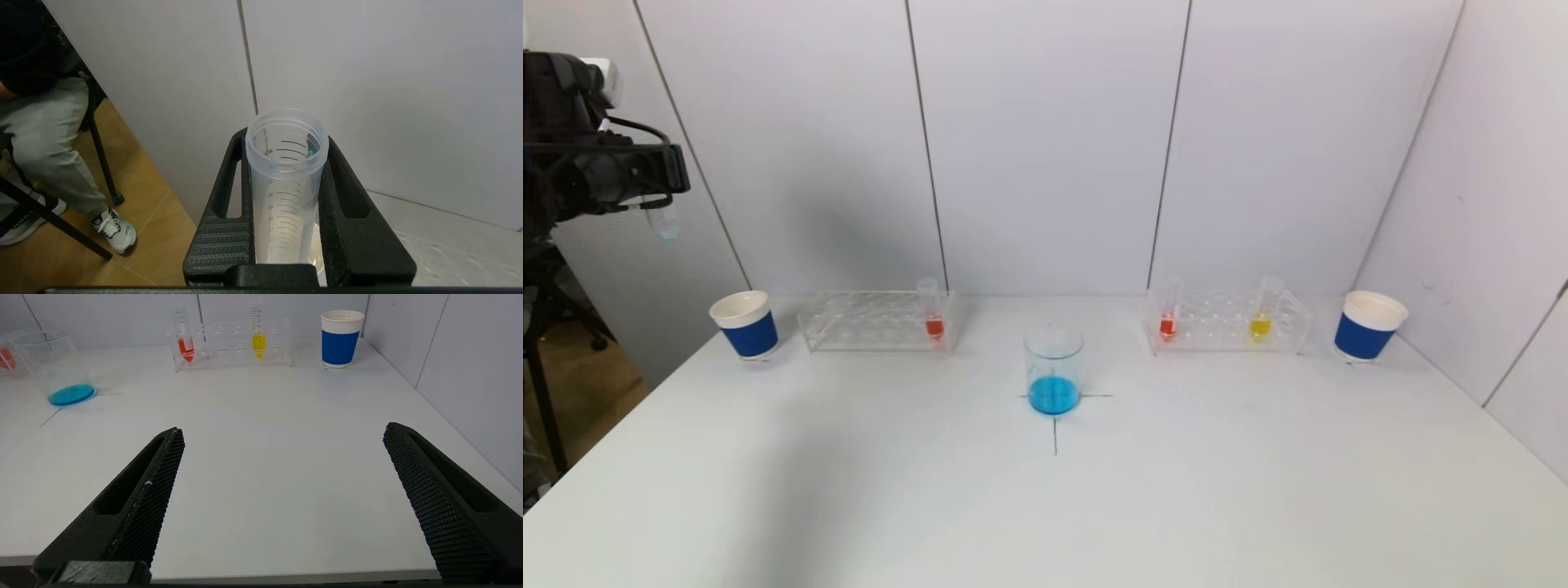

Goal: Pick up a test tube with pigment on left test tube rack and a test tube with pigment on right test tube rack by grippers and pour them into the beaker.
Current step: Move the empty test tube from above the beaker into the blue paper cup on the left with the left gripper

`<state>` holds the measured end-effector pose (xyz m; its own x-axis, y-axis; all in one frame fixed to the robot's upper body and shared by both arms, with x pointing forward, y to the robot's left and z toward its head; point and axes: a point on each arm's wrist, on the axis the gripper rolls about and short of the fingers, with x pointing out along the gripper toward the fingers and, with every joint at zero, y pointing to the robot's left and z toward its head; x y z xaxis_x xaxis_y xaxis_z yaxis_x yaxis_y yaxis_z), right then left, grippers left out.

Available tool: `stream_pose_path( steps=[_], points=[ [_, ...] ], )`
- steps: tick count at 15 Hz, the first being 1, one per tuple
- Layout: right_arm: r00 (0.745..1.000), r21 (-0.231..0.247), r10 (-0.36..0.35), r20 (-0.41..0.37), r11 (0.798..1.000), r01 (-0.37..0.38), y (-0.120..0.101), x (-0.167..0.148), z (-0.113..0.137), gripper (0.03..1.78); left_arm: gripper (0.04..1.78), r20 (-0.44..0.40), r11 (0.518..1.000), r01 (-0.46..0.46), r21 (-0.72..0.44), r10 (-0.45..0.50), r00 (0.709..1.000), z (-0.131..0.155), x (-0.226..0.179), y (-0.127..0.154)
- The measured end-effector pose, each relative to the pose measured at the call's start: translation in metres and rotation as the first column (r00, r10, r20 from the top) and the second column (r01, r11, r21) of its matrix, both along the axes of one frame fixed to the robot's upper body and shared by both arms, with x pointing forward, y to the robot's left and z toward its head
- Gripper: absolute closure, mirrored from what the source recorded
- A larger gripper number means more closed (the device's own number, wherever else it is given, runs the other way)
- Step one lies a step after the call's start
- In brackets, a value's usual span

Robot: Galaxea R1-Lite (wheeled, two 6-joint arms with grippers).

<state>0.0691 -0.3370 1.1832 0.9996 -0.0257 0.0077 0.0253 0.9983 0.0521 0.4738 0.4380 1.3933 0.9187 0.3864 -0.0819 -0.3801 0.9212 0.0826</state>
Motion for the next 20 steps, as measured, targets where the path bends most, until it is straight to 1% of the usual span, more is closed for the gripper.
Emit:
stream_pose_path(
  steps=[4,7,9,14,20],
  points=[
    [1.0,0.0,0.0,0.0,1.0,0.0,0.0,0.0,0.0,0.04,1.37,-0.004,1.0,-0.025,0.001,0.025,1.0,-0.028,0.02,0.018],
    [1.0,0.0,0.0,0.0,1.0,0.0,0.0,0.0,0.0,0.04,1.37,-0.007,1.0,0.012,-0.007,-0.012,1.0,-0.049,0.035,0.027],
    [1.0,0.0,0.0,0.0,1.0,0.0,0.0,0.0,0.0,0.04,1.37,-0.005,1.0,0.014,-0.008,-0.014,1.0,-0.062,0.043,0.031],
    [1.0,0.0,0.0,0.0,1.0,0.0,0.0,0.0,0.0,0.04,1.37,-0.027,1.0,0.017,-0.016,-0.018,0.999,-0.091,0.057,0.035],
    [1.0,0.0,0.0,0.0,1.0,0.0,0.0,0.0,0.0,0.04,1.37,-0.044,0.998,0.051,-0.022,-0.052,0.998,-0.119,0.057,0.03]
  ],
)
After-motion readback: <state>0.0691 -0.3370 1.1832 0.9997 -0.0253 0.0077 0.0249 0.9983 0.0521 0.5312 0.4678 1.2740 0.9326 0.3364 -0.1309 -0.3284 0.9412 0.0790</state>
